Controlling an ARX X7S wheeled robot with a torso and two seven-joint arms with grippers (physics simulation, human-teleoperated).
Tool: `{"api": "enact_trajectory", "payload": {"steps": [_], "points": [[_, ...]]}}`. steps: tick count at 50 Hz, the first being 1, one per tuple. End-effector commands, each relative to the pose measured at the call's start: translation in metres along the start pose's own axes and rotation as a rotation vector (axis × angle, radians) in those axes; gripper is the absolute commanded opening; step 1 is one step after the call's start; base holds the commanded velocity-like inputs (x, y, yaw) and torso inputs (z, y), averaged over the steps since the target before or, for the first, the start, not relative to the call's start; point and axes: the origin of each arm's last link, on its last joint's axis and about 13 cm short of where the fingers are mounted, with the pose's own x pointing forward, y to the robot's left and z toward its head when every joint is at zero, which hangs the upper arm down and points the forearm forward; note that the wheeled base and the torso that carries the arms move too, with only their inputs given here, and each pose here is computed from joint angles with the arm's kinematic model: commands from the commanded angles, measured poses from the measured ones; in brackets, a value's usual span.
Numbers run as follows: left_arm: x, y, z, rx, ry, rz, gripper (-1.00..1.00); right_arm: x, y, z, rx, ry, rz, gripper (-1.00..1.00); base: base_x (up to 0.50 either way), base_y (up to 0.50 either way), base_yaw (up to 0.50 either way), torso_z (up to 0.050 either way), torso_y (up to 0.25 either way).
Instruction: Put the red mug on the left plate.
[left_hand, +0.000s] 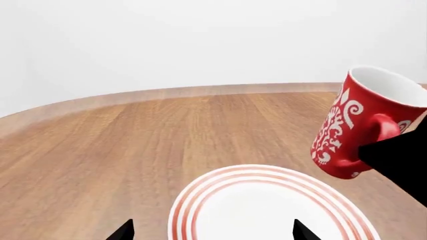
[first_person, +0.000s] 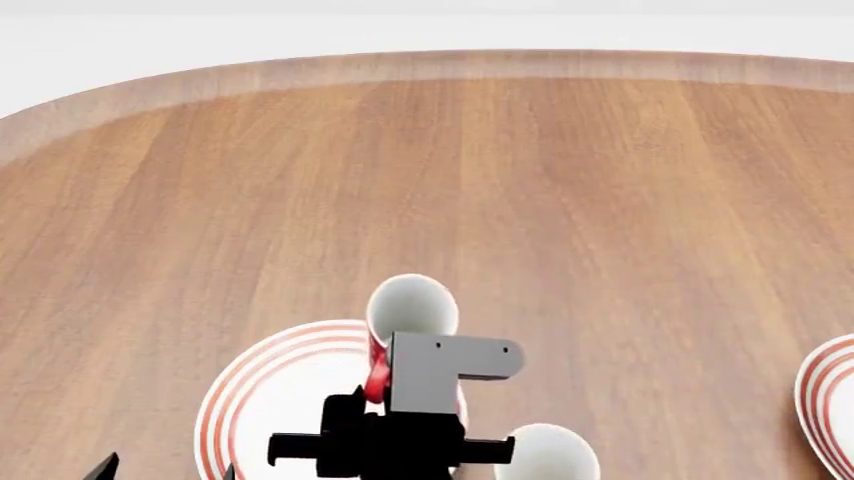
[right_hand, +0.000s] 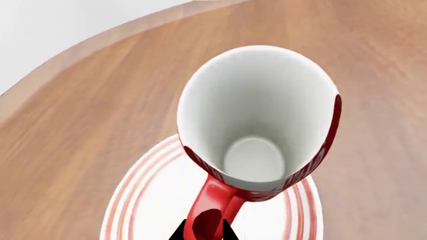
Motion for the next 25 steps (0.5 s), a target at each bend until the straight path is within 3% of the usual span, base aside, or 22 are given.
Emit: {"api": "enact_trajectory", "payload": {"steps": [1,25], "points": [[-0.0011,-0.0003,0.0006,0.000,0.000,-0.001,1.00,0.0012,0.0032,-0.0032,0.009,0.039,0.026,-1.00,0.00,0.00,0.00,0.000,0.000],[-0.0003,-0.0001,0.0004,0.000,0.000,-0.001,1.00,-0.0001,0.0126,-0.0108,-0.001,0.110,0.040,-1.00,0.00,0.00,0.00,0.000,0.000]]}}
